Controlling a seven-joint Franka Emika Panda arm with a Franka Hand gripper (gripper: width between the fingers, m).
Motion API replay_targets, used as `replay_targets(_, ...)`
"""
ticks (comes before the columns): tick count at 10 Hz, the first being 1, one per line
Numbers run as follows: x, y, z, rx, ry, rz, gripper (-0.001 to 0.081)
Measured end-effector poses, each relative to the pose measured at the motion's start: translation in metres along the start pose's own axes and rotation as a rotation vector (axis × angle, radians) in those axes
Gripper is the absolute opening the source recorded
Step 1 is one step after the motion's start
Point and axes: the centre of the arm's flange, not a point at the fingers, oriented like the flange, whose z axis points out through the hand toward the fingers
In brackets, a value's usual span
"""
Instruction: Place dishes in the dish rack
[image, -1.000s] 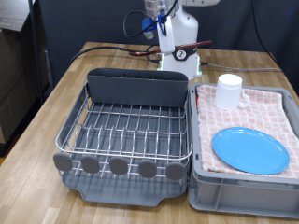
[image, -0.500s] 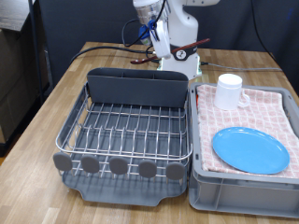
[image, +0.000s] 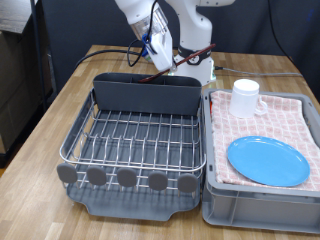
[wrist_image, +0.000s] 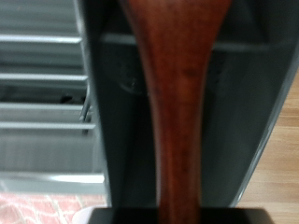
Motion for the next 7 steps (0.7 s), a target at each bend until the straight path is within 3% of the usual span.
replay_targets(7,0.013,-0.017,-0.003,-0.037,-0.005,0.062,0.0075)
